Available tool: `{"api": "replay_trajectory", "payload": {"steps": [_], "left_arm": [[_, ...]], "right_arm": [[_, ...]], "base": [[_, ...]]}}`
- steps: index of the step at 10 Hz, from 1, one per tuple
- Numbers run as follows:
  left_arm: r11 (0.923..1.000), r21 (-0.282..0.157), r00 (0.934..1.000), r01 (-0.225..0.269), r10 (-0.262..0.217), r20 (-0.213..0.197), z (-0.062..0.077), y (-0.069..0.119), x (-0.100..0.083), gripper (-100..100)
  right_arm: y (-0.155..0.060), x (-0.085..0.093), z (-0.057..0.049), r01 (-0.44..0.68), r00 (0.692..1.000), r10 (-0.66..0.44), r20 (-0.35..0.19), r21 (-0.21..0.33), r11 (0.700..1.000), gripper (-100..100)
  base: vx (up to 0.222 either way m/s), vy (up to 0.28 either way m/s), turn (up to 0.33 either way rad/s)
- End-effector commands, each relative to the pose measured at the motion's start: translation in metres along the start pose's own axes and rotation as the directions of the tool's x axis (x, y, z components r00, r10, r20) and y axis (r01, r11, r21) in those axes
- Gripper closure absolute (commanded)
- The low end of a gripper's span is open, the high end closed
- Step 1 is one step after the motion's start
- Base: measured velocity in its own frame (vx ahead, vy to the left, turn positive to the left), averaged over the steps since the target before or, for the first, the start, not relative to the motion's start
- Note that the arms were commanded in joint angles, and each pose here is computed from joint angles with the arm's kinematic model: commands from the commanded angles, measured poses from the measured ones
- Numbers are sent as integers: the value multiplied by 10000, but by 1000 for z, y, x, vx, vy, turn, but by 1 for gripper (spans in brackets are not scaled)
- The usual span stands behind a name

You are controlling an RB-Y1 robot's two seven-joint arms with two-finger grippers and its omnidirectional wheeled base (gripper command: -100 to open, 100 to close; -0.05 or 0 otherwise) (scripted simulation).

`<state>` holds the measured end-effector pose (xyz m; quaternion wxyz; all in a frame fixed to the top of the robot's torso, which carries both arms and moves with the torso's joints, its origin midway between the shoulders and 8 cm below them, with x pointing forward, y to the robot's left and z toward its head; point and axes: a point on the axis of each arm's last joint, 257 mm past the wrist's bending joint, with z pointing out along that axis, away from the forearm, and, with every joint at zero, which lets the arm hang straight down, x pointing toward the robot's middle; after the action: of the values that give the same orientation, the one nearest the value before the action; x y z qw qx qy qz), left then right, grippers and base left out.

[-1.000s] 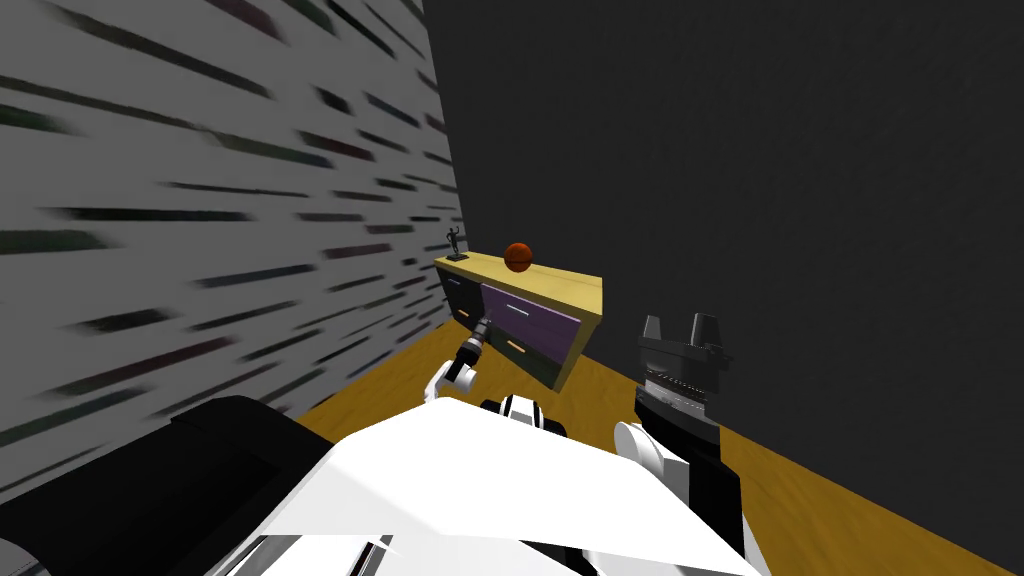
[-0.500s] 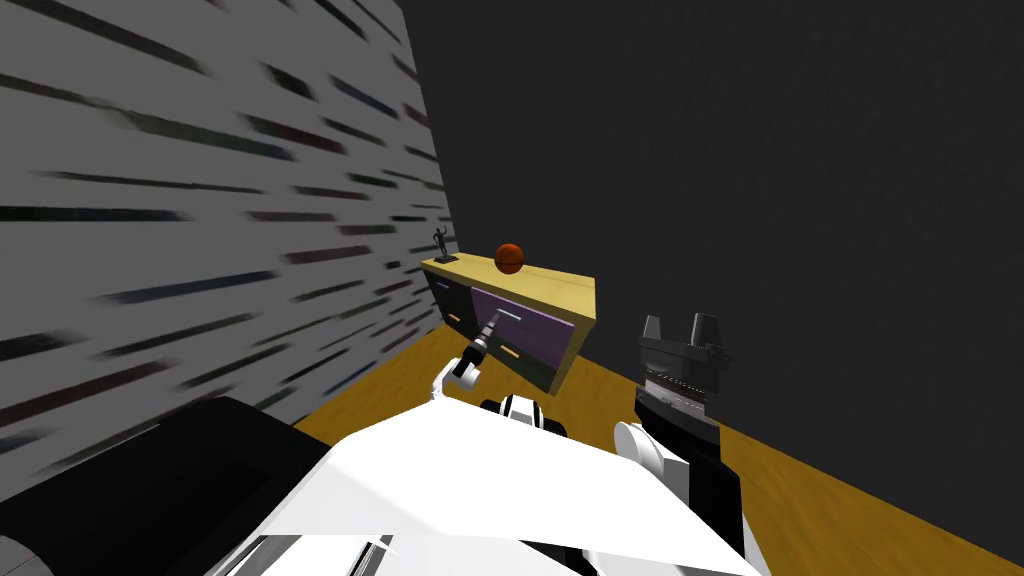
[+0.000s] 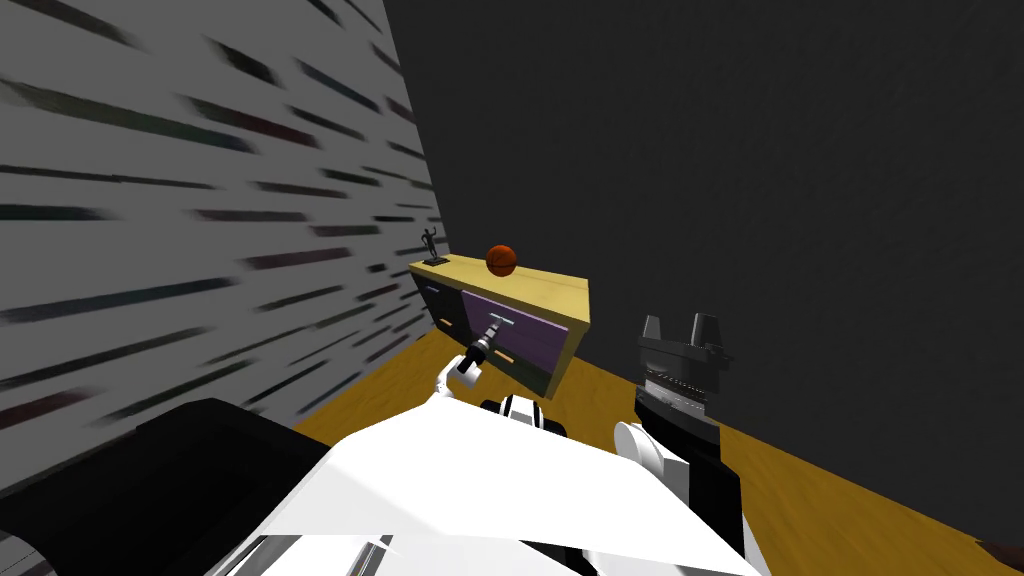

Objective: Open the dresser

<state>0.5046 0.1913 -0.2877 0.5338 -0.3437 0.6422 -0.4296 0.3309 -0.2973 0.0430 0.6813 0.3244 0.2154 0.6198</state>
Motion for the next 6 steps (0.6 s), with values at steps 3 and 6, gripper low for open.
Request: {"api": "replay_trajectory", "payload": {"steps": [3,6], "left_arm": [[9996,-223,9997,-155,151,-179,3,9,4,100],[9997,-203,9995,-169,164,-268,-2,5,6,100]], "right_arm": [[0,0,0,0,10000,0,0,-1,10000,0],[0,0,0,-1,10000,1,-1,-2,10000,0]], "base": [[17,-3,-4],[-156,54,29]]}}
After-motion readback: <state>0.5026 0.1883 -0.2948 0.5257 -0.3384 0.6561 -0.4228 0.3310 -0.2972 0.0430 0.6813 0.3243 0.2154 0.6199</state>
